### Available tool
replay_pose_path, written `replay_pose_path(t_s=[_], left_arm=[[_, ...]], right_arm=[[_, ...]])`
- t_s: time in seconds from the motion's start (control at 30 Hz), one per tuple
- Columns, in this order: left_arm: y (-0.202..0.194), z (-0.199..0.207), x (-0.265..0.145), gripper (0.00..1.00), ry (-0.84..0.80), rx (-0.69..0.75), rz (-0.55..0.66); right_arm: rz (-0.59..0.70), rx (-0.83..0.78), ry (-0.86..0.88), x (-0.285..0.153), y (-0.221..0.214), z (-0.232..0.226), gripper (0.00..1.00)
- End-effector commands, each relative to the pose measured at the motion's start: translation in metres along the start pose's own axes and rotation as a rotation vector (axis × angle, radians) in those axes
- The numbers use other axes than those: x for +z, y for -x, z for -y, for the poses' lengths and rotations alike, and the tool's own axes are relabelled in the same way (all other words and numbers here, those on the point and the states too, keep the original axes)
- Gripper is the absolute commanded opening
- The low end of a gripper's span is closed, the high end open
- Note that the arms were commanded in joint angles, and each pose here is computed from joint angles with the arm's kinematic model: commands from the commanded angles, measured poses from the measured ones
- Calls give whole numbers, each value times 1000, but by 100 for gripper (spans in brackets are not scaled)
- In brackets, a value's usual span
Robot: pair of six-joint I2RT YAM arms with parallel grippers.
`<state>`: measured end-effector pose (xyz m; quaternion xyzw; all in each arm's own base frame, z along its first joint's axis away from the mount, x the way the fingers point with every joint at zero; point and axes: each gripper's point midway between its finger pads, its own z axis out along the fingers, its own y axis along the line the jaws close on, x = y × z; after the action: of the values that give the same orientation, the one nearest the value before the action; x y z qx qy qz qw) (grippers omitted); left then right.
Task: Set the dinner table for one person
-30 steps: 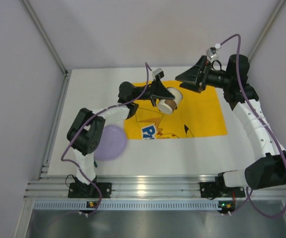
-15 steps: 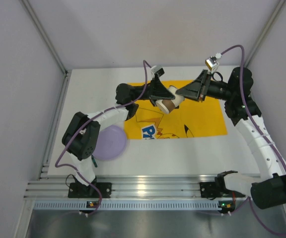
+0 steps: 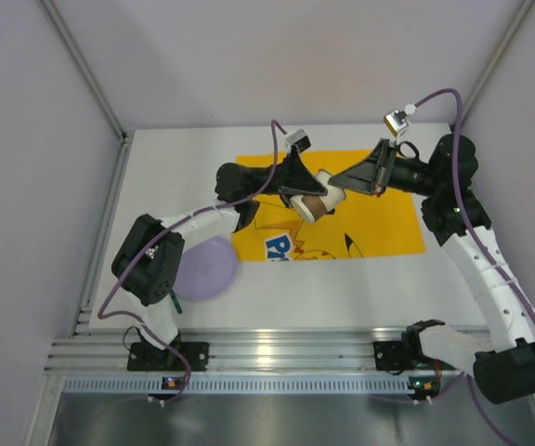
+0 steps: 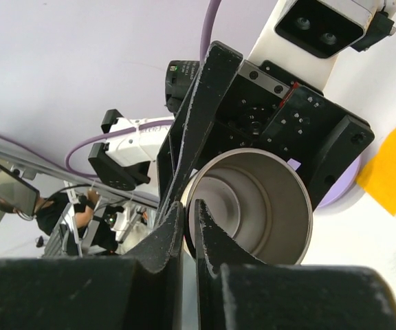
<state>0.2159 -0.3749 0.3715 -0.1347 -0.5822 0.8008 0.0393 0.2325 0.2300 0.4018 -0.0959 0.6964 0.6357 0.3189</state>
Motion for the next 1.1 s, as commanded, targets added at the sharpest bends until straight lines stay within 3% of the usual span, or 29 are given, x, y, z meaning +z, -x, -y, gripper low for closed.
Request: replay_pose_path(t_s=[0.0,0.03,0.07,0.1,0.13,0.3,0.47,0.7,0.73,0.8,0.83,0.93,1.03,1.07], left_arm=[[-31,54,-3,49,-206,351,-14],[-29,52,-2,53,-196,369,-7],[-25,47,-1,78,-172,345,4],[-24,46,-1,92,-160,346,9],[-23,43,0,98,-147,372,15],[-9,17,1,99,-7,325,67],[7,-4,-1,98,137,375,106],[43,-25,-40,99,351,380,208],[52,-37,-49,99,432,450,222],[58,-61,-74,98,614,354,242],[66,-70,-86,98,689,407,256],[73,-94,-128,98,908,361,301],[83,-107,-186,98,1244,349,426],[90,-108,-218,99,1410,357,518]], right_arm=[[-53,22,39,0,-18,-16,0],[-51,24,34,1,-18,-13,0],[-53,26,30,1,-19,-11,0],[-51,28,26,1,-18,-10,0],[-54,32,24,2,-20,-8,0],[-59,38,8,3,-21,-1,0],[-61,35,-19,3,-22,7,0],[-69,50,-73,5,-19,25,0],[-71,45,-80,6,-19,27,0],[-83,60,-92,9,-17,33,0],[-84,54,-96,10,-16,35,0],[-90,56,-123,13,-11,47,0],[-82,50,-196,13,2,70,0],[-95,96,-258,11,2,91,0]])
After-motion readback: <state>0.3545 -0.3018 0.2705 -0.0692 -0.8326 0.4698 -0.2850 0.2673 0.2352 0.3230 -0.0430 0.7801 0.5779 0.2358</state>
